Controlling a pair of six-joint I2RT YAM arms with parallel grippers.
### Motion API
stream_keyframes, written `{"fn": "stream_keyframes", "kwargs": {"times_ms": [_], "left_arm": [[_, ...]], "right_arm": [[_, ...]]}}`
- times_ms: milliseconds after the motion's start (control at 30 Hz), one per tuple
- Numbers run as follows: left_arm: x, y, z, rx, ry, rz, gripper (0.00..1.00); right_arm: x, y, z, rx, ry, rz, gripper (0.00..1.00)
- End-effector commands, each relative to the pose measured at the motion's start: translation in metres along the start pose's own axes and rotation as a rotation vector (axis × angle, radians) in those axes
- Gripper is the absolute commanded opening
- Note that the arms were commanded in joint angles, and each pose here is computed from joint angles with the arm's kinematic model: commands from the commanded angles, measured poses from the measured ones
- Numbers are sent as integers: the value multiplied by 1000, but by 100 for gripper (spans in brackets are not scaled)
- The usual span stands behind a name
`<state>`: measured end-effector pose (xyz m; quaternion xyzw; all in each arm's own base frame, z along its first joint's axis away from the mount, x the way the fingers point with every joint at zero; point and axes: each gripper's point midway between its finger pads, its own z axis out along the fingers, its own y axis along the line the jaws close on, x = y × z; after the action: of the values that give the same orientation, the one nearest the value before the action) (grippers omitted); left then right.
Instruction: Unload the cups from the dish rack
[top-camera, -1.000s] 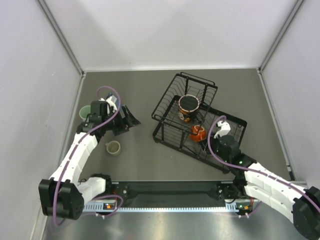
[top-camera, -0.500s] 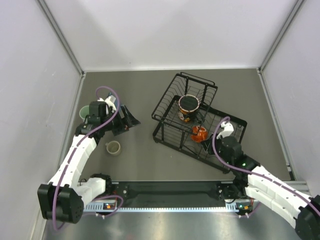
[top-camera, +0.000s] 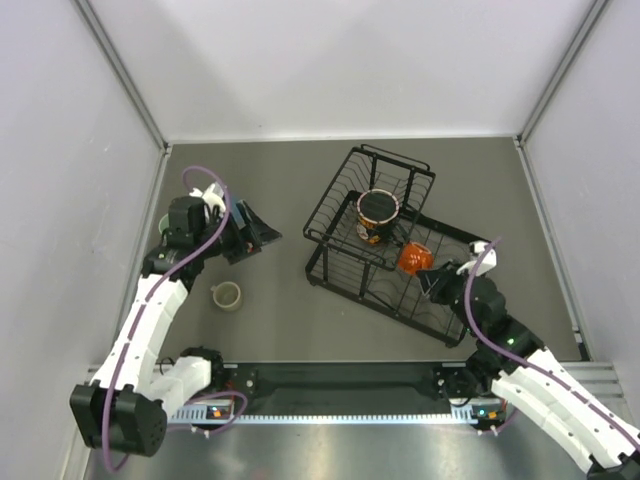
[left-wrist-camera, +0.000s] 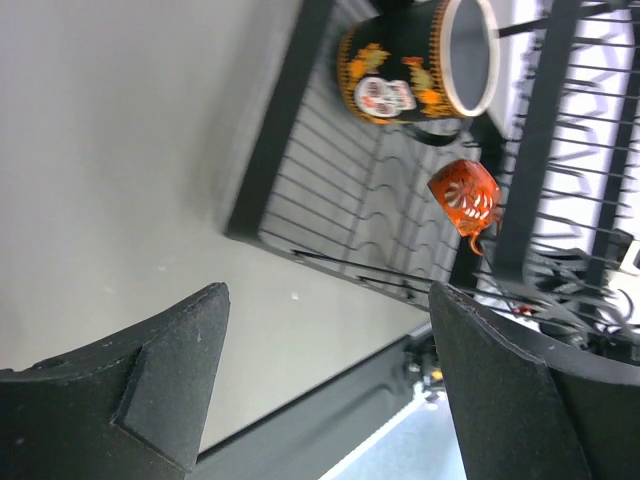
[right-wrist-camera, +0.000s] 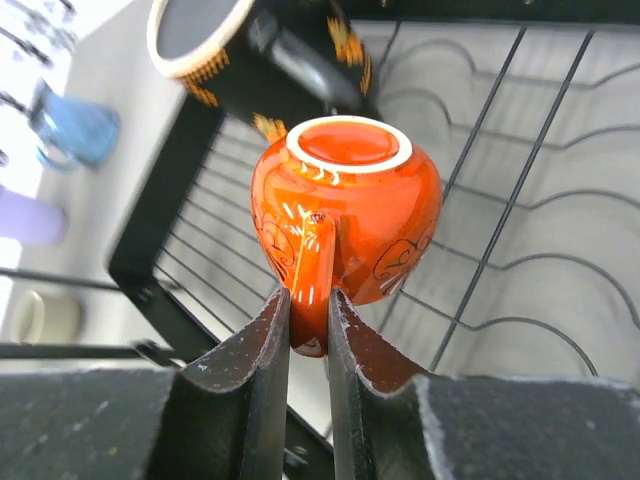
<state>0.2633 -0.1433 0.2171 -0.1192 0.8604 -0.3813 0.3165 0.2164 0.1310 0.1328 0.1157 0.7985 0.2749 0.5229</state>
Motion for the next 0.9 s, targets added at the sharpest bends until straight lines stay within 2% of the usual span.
{"fn": "stream_keyframes", "kwargs": {"times_ms": [0,200,367,633,867], "left_arm": [[-20,-40,-17,128,-70,14,86],[-25,-67,-31,220,-85,8,85],[-29,-104,-52,380,-104,33,85],[-42,-167,-94,613,-128,50,85],[-70,-218,-135,777,-209,-26,83]], "right_arm": [[-57,25,-18,-27,-163,100,0],[-92,37,-43,-90,-284,183,0],[-116,40,-67,-114,-365,226,0],[-155,63,-97,-185,-431,263,0],[-178,92,-112,-304,-462,299,0]]}}
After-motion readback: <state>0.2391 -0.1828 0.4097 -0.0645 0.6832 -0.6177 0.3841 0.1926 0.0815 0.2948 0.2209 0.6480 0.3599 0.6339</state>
